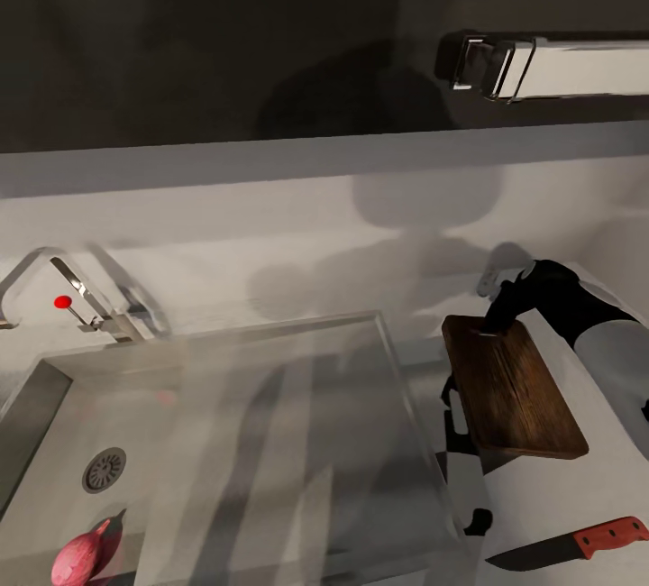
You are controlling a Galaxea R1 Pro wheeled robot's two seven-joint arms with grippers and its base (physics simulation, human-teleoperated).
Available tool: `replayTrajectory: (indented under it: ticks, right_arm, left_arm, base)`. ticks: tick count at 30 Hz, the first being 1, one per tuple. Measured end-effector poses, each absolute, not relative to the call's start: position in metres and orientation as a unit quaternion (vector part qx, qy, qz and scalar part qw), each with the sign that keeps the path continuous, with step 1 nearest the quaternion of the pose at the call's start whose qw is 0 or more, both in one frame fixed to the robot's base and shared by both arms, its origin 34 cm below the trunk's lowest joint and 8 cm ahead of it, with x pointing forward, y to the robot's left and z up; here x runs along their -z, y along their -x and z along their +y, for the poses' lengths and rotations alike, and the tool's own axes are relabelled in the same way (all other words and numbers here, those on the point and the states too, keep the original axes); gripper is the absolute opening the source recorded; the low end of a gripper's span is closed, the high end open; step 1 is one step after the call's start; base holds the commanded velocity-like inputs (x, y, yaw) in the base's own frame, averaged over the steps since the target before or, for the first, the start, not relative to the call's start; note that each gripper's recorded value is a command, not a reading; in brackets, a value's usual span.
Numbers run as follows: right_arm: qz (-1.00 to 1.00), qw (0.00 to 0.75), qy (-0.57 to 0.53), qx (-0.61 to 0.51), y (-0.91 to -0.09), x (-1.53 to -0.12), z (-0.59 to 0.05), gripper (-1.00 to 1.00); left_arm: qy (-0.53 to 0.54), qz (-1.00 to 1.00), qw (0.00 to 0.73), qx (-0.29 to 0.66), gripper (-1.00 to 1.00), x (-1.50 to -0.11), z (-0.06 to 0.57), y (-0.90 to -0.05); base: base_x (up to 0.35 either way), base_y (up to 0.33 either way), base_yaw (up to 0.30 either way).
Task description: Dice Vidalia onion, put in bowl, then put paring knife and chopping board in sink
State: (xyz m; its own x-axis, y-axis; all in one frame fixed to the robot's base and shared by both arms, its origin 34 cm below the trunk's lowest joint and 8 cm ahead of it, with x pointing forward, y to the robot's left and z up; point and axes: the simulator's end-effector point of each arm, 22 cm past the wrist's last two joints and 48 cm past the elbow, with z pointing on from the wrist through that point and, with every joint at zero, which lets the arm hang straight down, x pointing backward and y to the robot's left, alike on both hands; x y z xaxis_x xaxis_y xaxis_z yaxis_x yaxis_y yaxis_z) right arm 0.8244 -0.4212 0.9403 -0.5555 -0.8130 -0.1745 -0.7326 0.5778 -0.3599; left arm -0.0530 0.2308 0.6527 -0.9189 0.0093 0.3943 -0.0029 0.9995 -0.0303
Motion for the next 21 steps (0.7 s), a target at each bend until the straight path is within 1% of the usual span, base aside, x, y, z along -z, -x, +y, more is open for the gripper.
replayTrajectory:
  ticks: [21]
  right_arm:
    - [0.874,0.164,0.435,0.143,-0.827,-0.94,-0.438,1.0]
  left_arm:
    - [0.002,-0.979,0.204,-0.015,1.0,-0.654,0.231,0.055]
  base:
    - [0.0,0.0,0.0]
